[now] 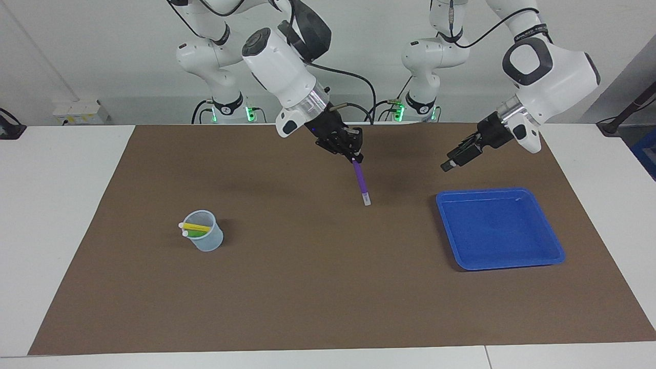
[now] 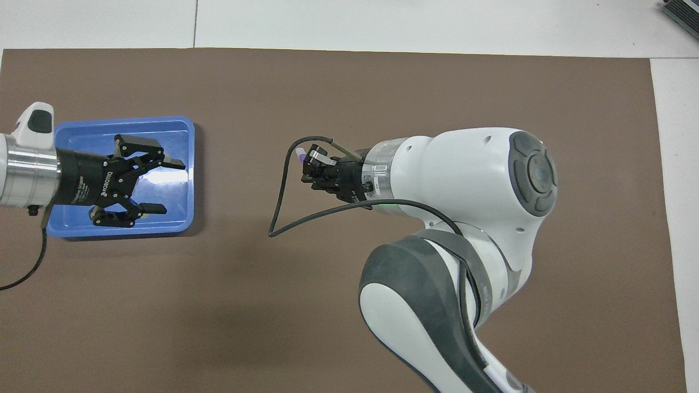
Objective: Right arm passes pens to left for tray arrangement
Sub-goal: 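Carry the purple pen toward the left gripper while the left gripper opens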
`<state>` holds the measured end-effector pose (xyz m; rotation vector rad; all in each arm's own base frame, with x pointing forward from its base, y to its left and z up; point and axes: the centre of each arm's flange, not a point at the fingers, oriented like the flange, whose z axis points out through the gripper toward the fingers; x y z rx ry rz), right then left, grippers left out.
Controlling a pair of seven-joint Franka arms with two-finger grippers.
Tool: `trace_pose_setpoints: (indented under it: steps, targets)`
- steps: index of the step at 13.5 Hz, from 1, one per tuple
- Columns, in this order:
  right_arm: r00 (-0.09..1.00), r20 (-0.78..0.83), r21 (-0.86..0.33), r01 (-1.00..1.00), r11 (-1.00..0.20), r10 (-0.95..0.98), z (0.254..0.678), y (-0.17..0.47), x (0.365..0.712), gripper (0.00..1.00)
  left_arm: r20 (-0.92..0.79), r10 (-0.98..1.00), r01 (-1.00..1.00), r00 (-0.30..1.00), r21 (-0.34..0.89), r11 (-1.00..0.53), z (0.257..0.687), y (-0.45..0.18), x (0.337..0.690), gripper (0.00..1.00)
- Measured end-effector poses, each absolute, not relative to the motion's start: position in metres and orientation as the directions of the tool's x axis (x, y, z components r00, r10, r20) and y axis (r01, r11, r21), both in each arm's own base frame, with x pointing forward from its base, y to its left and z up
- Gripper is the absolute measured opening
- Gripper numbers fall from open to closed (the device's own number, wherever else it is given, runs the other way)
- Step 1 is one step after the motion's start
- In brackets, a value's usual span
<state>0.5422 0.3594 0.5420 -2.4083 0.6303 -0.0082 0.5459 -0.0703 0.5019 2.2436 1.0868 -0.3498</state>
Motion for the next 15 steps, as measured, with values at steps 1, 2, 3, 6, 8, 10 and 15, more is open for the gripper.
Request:
trace_pose_setpoints:
  steps: [1, 2, 3, 6, 8, 10, 15]
  targets:
    - [0.881, -0.153, -0.59, -0.444, -0.674, -0.447, 0.544, 0.361, 0.543, 0.18, -0.511, 0.632, 0.812, 0.583, 0.404, -0.422, 0.501, -0.079, 0.551, 0.92]
    - [0.878, -0.157, -0.591, -0.45, -0.669, -0.452, 0.545, 0.362, 0.543, 0.18, -0.534, 0.641, 0.832, 0.552, 0.399, -0.384, 0.504, -0.086, 0.557, 0.92]
    - [0.876, -0.16, -0.593, -0.453, -0.666, -0.454, 0.546, 0.364, 0.543, 0.18, -0.549, 0.643, 0.843, 0.534, 0.396, -0.363, 0.506, -0.093, 0.564, 0.92]
    - [0.877, -0.177, -0.592, -0.457, -0.664, -0.446, 0.548, 0.383, 0.532, 0.18, -0.567, 0.638, 0.849, 0.521, 0.417, -0.323, 0.504, -0.123, 0.581, 0.93]
    - [0.872, -0.179, -0.598, -0.464, -0.653, -0.456, 0.55, 0.387, 0.531, 0.18, -0.587, 0.651, 0.873, 0.481, 0.391, -0.292, 0.499, -0.163, 0.579, 0.93]
    - [0.871, -0.178, -0.599, -0.465, -0.652, -0.458, 0.55, 0.386, 0.531, 0.18, -0.605, 0.65, 0.886, 0.46, 0.363, -0.289, 0.498, -0.188, 0.573, 0.98]
    - [0.871, -0.178, -0.599, -0.466, -0.652, -0.459, 0.55, 0.386, 0.532, 0.18, -0.615, 0.641, 0.888, 0.459, 0.34, -0.31, 0.491, -0.199, 0.566, 0.89]
